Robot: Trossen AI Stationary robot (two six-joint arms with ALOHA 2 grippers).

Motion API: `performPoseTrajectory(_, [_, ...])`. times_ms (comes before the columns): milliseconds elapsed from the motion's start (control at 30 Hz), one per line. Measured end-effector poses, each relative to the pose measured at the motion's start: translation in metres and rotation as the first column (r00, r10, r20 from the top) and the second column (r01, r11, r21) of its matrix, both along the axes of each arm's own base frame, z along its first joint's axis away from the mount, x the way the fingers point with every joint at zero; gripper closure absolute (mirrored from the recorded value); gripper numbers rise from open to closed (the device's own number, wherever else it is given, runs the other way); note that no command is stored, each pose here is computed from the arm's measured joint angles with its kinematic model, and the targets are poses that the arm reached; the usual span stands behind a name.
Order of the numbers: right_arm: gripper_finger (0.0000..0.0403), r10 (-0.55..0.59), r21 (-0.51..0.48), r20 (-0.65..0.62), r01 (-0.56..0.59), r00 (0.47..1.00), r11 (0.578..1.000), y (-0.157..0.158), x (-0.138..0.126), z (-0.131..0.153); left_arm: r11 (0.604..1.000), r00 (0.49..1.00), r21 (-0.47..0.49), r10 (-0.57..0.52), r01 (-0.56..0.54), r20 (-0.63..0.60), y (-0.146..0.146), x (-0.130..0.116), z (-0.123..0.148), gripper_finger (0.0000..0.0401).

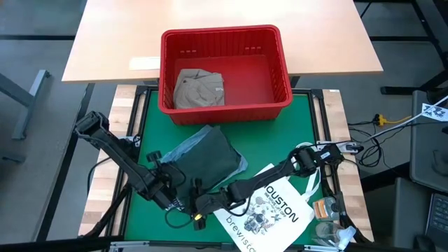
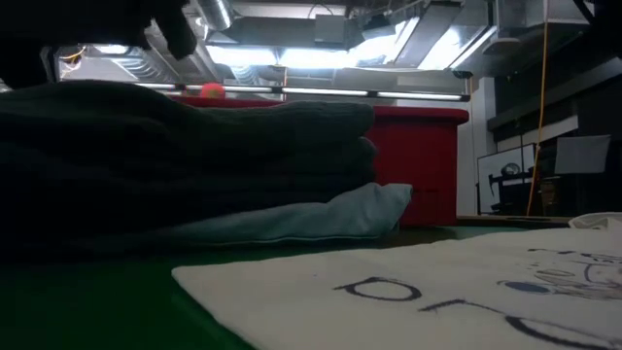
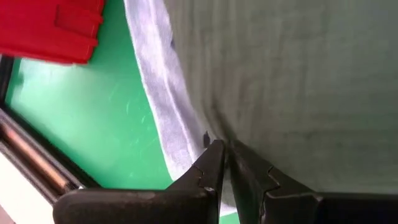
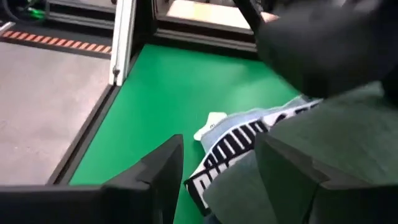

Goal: Fold Laundry from Bin
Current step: Stack the dark green shirt on top of the gray shorts

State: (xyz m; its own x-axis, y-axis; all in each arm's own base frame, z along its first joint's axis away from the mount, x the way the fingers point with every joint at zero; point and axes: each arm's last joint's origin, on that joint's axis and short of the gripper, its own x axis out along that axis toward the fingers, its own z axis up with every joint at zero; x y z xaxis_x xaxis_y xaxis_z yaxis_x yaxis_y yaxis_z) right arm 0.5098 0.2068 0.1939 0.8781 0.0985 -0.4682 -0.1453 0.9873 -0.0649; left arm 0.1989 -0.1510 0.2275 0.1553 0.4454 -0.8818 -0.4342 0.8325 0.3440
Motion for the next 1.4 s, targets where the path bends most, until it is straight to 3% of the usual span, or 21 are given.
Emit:
performPoseTrajectory(267, [0.0203, -0.017, -0.030, -0.075, 0.014, 0.997, 0.999, -0.007, 0.004, -0.025, 0.999, 0.999, -0.015, -0.044, 0.044, 0.028, -0.005, 0.006, 0.021, 0.0378])
performPoseTrajectory(533, [0.0203, 0.006, -0.022, -0.136, -0.009, 0.991, 1.000, -0.005, 0.003, -0.042, 0.999, 0.999, 0.026, -0.037, 0.038, -0.023, -0.001, 0.002, 0.033, 0.0378])
performPoseTrajectory(633, [0.0203, -0.001, 0.003, -0.125, 0.001, 0.992, 1.000, -0.006, 0.001, -0.029, 0.999, 0.999, 0.026, -0.037, 0.038, -0.023, -0.001, 0.002, 0.033, 0.0378])
performPoseTrajectory(833, [0.0203, 0.019, 0.010, -0.039, -0.018, 0.999, 1.000, -0.011, -0.012, 0.035, 1.000, 1.000, 0.021, -0.017, 0.017, -0.011, -0.002, 0.002, 0.033, 0.0378])
performPoseTrajectory(967, [0.0203, 0.010, -0.042, -0.065, -0.012, 0.998, 0.999, -0.018, -0.028, 0.066, 1.000, 1.000, -0.007, 0.009, -0.009, 0.028, -0.004, 0.004, 0.032, 0.0378])
performPoseTrajectory(1100, [0.0203, -0.054, -0.154, -0.125, 0.034, 0.991, 0.988, -0.030, -0.047, 0.091, 0.998, 0.996, -0.060, 0.004, 0.002, 0.088, -0.010, 0.009, 0.031, 0.0378])
performPoseTrajectory(1400, [0.0203, -0.260, -0.436, -0.361, 0.084, 0.896, 0.896, -0.057, -0.078, 0.087, 0.980, 0.958, -0.195, 0.016, 0.042, 0.286, -0.026, 0.027, 0.032, 0.0378])
